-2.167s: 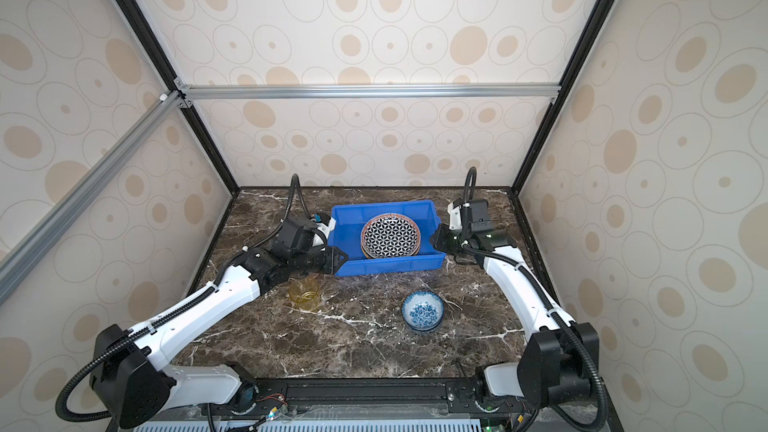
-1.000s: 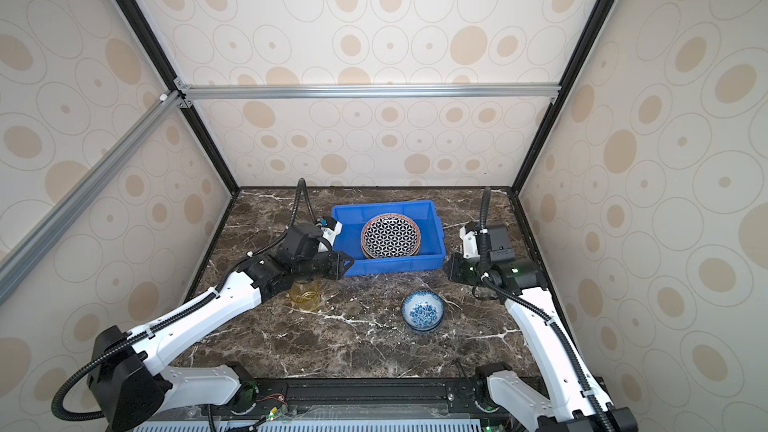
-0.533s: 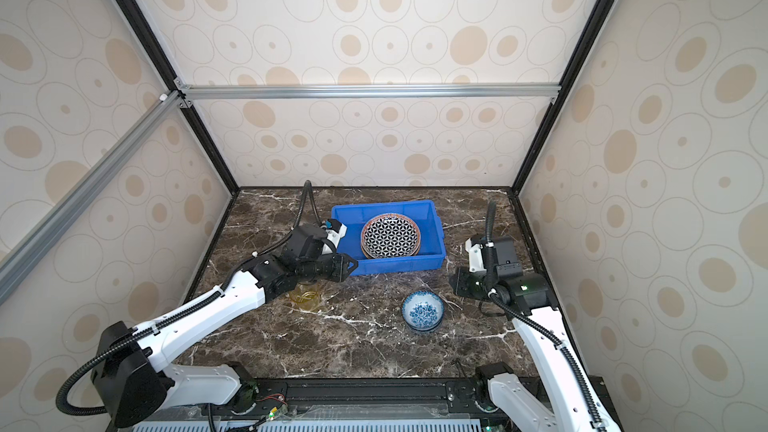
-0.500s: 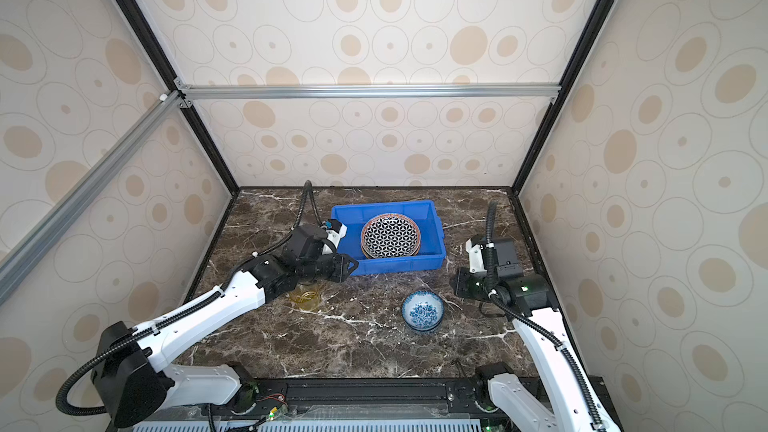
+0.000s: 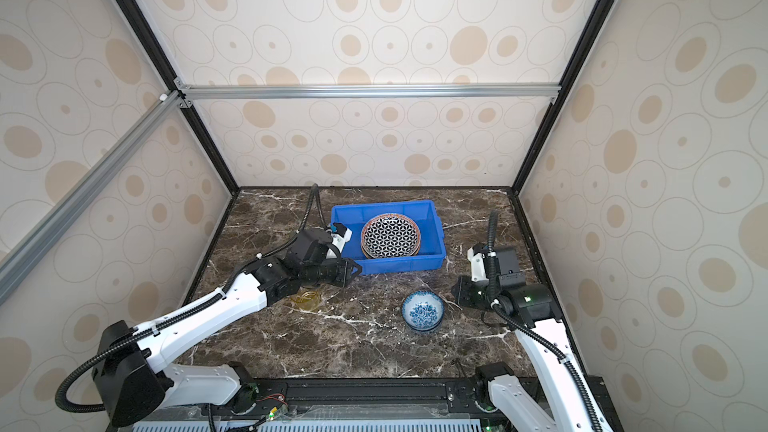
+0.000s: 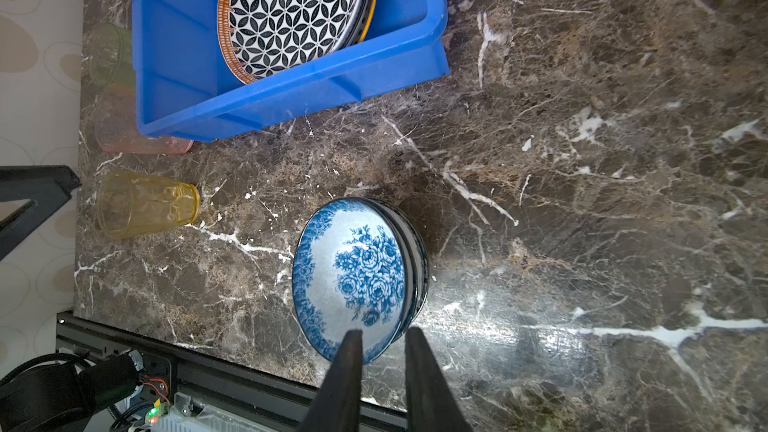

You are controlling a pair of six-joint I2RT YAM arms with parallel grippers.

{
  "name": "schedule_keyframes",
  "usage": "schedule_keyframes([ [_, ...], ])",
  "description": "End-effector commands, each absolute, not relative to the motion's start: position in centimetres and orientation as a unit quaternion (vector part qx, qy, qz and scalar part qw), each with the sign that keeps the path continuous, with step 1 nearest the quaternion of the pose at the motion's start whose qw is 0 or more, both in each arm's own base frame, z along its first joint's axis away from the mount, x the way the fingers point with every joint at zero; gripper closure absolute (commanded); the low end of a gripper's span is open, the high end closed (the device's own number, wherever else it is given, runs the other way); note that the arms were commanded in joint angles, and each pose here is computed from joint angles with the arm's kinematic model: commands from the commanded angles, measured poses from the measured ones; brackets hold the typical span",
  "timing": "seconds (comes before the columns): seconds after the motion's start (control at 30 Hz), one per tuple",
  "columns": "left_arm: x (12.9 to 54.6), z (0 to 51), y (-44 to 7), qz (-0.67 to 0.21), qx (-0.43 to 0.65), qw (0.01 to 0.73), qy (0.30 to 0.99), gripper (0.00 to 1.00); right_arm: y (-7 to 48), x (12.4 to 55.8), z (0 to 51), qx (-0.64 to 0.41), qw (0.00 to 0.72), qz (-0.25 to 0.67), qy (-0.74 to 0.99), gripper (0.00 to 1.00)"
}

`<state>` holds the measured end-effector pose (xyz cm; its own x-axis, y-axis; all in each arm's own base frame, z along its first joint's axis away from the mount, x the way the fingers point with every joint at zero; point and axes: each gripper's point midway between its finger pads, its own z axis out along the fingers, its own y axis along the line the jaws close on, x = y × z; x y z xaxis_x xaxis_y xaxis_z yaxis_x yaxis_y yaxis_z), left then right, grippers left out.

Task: Place the mixed dishes into the plastic bin
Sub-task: 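Move the right gripper toward the stack of blue floral bowls, then grip the bowl stack rim with the right gripper while the left gripper approaches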

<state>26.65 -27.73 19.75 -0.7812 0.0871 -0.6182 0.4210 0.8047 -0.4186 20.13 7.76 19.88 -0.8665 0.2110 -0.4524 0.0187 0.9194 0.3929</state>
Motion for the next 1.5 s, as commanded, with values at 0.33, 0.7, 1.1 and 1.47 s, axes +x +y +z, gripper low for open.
schedule_keyframes([
  [0.33,26.9,20.7,-29.3,-0.287,0.15,0.305,0.896,0.7,8.1,18.7,20.2,0.071,0.241,0.206,0.946,0.79],
  [0.7,26.4,19.9,-30.5,-0.288,0.165,0.292,0.897,0.7,8.8,18.2,17.5,0.08,0.215,0.213,0.95,0.8],
  [1.1,26.5,19.0,-31.7,-0.282,0.179,0.279,0.9,0.7,9.4,18.6,14.2,0.064,0.186,0.176,0.964,0.81],
  [1.47,26.4,18.1,-32.3,-0.282,0.185,0.266,0.903,0.7,9.1,19.1,12.7,0.061,0.175,0.151,0.971,0.8],
])
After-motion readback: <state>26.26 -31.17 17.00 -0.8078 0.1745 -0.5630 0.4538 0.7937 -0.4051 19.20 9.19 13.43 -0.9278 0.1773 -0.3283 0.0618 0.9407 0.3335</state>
